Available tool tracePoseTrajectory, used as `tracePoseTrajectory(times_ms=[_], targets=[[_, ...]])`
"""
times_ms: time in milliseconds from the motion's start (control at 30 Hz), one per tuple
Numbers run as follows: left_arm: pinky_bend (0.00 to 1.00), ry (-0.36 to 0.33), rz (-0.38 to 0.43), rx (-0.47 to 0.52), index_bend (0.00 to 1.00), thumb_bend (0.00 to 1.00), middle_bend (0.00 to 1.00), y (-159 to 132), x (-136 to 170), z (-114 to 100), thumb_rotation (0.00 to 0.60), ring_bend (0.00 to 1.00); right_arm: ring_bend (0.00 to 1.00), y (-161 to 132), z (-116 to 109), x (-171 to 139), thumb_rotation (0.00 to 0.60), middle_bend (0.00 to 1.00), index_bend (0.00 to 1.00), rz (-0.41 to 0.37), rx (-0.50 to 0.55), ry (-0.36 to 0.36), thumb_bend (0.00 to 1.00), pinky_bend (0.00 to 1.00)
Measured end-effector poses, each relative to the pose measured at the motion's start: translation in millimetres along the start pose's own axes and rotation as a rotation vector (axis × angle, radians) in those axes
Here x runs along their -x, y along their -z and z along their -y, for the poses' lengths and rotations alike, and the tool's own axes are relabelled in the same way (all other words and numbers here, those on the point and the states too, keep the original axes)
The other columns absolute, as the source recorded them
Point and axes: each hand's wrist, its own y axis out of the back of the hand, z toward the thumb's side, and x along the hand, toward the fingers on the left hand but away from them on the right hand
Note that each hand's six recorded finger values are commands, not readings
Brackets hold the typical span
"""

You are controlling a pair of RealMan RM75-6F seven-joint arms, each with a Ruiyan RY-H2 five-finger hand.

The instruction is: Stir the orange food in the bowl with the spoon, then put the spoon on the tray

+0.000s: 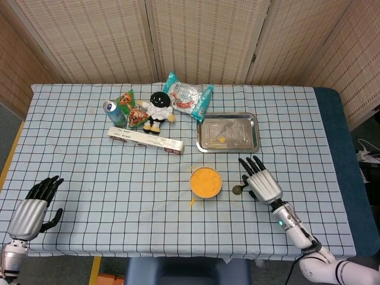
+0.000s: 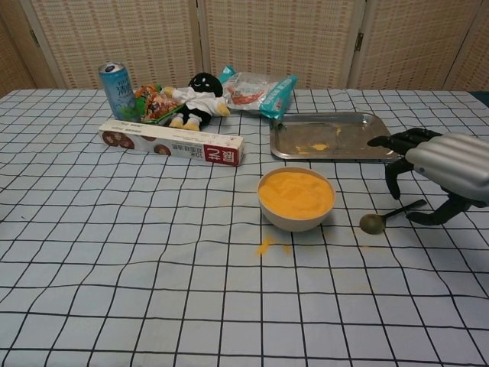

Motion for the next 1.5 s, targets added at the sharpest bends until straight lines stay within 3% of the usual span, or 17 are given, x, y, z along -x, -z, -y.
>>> tracePoseTrajectory(times_ms=[633, 1133, 1500], targets=[[0.11, 0.010, -0.007, -0.001, 0.00, 0.46, 0.00, 2.0, -2.3, 2.0, 0.600, 0.00, 0.00, -2.3, 23.3, 20.4, 0.600, 0.00, 0.53, -0.011, 0.009, -0.054, 0.25, 0.00], [0.11, 0.011, -0.002, -0.003, 0.00, 0.45, 0.00, 1.8, -2.4, 1.7, 0.600, 0.00, 0.00, -2.8, 29.2, 24.5, 0.600, 0.00, 0.53, -0.009, 0.010, -0.070, 0.31, 0.00], [0.11, 0.014, 0.005, -0.005, 0.00, 0.46, 0.00, 1.1, -2.5, 2.2, 0.600, 0.00, 0.00, -2.1, 30.5, 24.3, 0.600, 0.00, 0.59, 0.002, 0.015, -0.061, 0.32, 0.00]])
